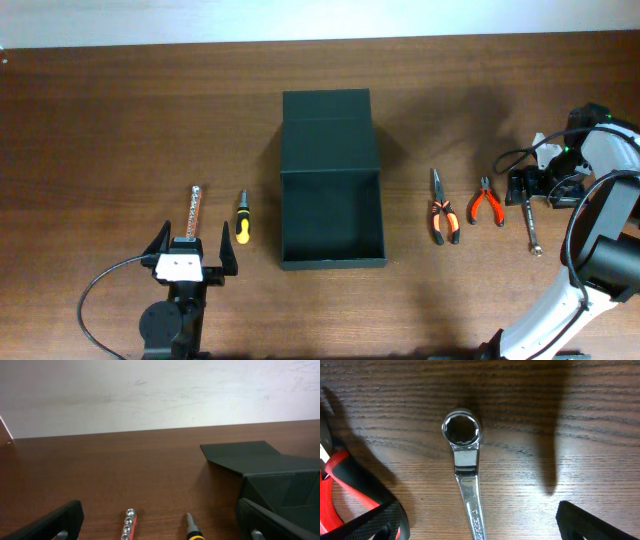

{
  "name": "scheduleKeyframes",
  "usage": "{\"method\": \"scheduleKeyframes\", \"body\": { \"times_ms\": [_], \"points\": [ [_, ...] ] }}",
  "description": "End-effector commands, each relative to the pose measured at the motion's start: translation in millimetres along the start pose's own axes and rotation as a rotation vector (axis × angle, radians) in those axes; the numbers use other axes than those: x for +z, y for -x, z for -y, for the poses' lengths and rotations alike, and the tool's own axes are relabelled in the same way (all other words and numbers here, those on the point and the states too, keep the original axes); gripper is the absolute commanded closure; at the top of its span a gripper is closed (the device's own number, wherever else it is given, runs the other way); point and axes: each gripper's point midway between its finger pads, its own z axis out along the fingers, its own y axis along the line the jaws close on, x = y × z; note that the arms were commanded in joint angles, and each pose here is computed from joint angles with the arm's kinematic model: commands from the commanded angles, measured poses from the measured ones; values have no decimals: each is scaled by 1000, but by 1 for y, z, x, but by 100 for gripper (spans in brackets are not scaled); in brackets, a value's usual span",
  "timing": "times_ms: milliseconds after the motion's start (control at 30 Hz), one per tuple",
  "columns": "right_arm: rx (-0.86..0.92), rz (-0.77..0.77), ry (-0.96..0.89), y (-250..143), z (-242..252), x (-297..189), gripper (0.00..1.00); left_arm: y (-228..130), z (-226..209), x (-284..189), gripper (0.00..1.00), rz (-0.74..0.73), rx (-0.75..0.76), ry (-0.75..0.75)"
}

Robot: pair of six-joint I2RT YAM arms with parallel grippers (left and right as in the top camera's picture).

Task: Pack container
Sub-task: 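Lower the right gripper and grasp the silver wrench's shaft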

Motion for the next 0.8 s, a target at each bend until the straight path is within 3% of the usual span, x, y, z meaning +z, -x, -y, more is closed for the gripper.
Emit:
{"method": "scheduleKeyframes", "body": {
  "times_ms": [0,767],
  "points": [
    [8,-7,4,-1,0,3,1,-1,-1,0,1,0,16,5],
    [-74,-45,9,-10,-2,4,1,-1,-1,0,1,0,16,5]
  ]
}}
